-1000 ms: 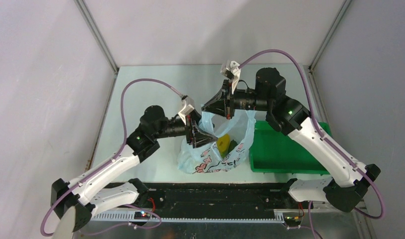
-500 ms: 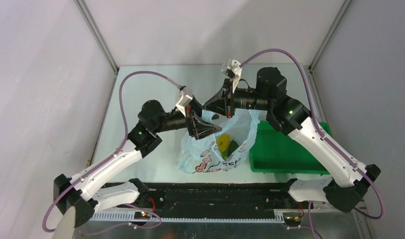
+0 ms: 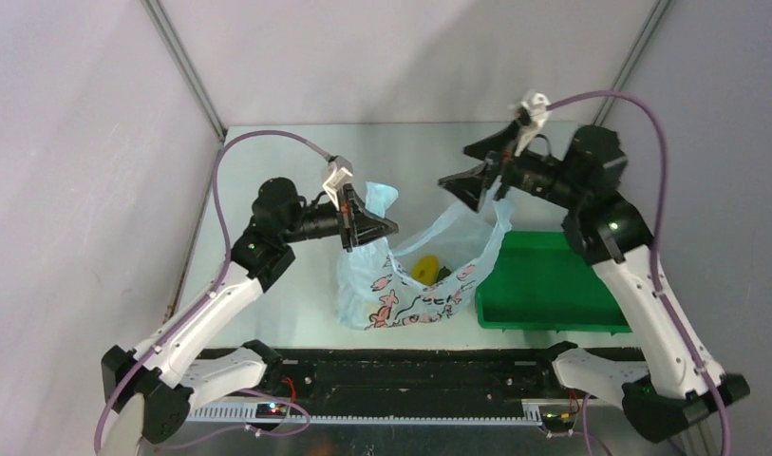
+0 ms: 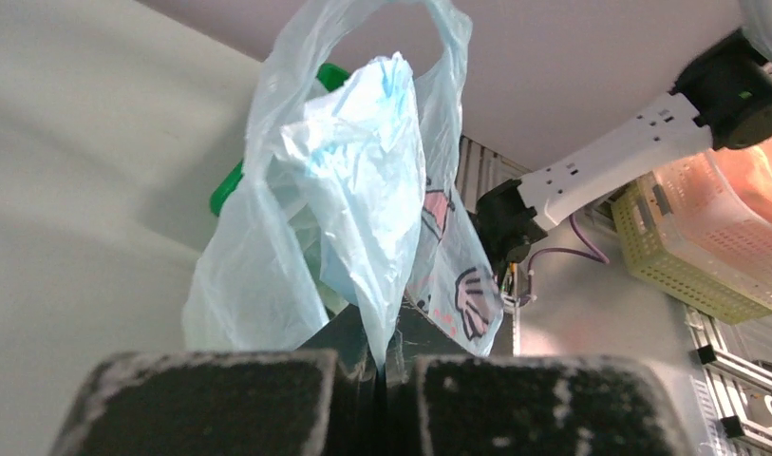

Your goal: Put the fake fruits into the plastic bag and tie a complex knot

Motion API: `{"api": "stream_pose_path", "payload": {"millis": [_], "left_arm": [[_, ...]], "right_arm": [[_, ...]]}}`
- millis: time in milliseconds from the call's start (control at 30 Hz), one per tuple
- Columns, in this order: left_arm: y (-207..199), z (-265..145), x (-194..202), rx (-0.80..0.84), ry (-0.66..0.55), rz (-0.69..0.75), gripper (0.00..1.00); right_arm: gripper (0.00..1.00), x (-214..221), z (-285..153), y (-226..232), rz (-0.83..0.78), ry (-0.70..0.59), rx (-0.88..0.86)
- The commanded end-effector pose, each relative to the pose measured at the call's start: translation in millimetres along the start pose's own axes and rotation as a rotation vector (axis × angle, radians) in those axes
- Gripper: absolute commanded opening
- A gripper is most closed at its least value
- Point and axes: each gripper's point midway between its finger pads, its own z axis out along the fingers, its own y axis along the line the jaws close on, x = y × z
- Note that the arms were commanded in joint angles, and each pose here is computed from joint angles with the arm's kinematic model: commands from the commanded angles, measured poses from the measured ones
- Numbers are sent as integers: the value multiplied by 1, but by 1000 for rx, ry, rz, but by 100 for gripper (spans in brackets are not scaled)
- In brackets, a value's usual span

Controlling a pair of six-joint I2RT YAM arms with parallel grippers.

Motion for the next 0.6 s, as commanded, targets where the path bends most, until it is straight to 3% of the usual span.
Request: {"api": "stream_pose_path", "payload": {"millis": [0,367,567], "left_arm": [[-6,-16,-10,45,24,47,0],[0,-26,-1,32,49,84,0],[-1,-26,2,41,49,83,0]], "right_arm": [[99,-10,-41,-15,24,-51,92],[98,51,-87,-42,155,79,253],[82,62,-80,-42,193,100,192]]}}
